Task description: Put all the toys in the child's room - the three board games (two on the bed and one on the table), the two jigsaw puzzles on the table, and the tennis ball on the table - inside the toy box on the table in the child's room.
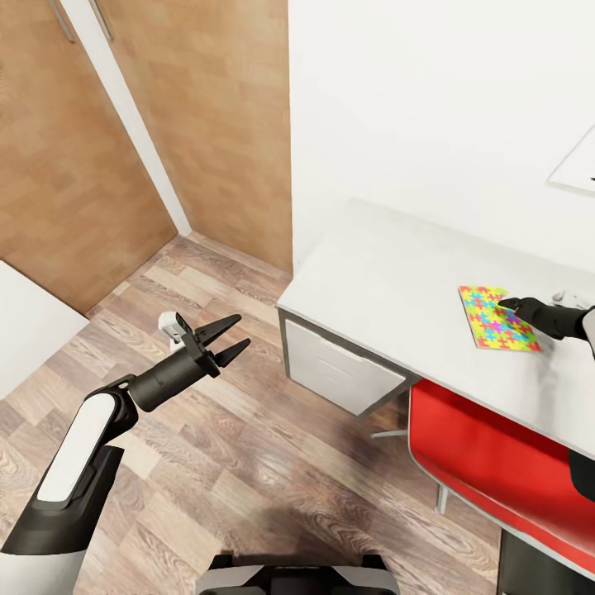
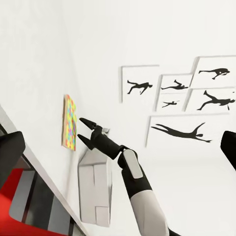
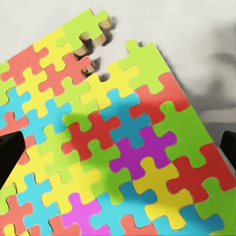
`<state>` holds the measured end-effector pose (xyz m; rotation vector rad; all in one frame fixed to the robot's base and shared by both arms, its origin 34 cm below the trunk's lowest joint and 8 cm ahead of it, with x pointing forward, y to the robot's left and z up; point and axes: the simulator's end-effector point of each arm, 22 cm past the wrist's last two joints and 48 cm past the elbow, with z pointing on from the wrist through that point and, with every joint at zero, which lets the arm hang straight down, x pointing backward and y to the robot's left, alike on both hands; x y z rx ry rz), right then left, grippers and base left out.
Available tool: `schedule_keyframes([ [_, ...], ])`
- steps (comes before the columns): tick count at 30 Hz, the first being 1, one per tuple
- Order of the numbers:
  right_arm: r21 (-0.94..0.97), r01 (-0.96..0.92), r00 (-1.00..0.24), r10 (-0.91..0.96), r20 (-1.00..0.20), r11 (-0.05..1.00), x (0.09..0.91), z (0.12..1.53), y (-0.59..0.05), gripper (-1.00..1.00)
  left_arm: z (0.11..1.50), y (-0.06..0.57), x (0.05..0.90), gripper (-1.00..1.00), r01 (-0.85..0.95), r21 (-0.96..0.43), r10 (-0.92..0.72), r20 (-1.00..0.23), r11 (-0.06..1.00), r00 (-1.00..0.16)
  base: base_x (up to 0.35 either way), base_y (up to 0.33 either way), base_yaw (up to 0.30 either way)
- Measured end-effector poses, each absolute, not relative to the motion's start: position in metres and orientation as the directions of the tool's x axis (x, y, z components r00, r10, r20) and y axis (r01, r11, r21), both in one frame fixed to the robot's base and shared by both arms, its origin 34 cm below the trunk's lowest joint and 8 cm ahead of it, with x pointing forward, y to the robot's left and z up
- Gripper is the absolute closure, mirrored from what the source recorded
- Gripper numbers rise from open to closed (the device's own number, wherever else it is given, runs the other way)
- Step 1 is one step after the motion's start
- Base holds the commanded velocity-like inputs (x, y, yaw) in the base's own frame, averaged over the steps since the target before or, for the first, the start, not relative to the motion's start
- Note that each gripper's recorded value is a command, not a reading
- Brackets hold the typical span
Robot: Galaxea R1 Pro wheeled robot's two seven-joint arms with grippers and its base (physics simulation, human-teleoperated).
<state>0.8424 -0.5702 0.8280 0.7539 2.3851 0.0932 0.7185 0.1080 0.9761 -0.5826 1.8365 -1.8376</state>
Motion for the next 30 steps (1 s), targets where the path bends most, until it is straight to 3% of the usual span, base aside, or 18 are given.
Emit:
schedule_keyframes([
  [30,0.249,0.492,-0.641,0.541,-0.545,0.834,0.8431,0.829,-0.5684,-1.0,0.9763,0.1084,0.7184,-1.0,0.034,-0.999,-0.603,-0.034,0.011,-0.797,0.0,0.0,0.252],
])
